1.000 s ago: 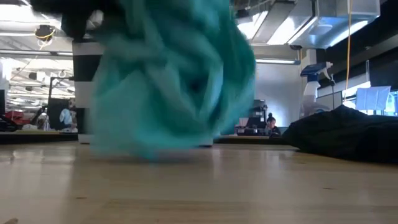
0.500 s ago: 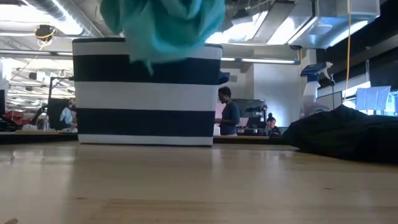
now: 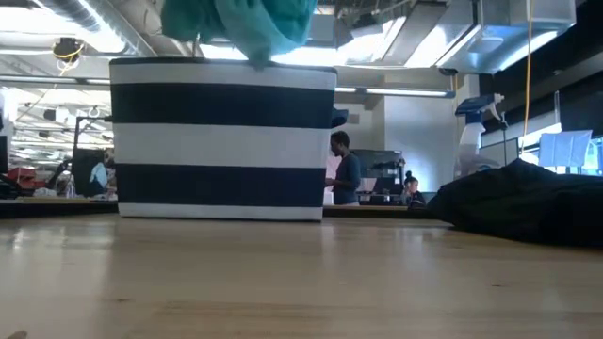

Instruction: Fold Laundry from Bin

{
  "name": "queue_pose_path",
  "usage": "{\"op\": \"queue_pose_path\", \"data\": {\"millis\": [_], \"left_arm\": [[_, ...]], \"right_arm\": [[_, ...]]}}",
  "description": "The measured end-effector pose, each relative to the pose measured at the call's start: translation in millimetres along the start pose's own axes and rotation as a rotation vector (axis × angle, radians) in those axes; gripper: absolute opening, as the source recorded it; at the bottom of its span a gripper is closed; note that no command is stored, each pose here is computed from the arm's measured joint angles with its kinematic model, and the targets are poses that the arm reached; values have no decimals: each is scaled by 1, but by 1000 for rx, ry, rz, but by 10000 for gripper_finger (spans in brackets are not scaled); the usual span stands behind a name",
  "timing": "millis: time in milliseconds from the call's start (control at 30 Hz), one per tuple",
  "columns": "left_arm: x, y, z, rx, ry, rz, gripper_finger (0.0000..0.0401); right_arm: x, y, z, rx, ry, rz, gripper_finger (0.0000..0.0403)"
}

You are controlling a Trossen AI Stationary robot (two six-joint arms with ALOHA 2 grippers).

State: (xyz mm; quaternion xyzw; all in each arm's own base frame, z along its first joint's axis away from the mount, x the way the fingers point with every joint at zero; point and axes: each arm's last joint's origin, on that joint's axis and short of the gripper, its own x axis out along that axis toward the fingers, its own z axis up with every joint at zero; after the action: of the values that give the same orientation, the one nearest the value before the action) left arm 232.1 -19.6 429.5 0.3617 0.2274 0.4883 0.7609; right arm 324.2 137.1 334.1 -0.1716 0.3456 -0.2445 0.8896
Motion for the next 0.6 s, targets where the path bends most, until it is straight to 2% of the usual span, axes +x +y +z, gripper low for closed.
{"op": "queue_pose_path", "data": {"millis": [267,433,600], "left_arm": [[69,17,-28,-166,78,45,22],[99,12,-56,-248,165,-67,22],[132,-2,-83,-233,319,-142,22]], "right_arm": [[0,-1,-2,-24,13,-4,232],[0,-1,-3,-33,21,-6,232],[4,-5,-3,-34,35,-18,232]]}}
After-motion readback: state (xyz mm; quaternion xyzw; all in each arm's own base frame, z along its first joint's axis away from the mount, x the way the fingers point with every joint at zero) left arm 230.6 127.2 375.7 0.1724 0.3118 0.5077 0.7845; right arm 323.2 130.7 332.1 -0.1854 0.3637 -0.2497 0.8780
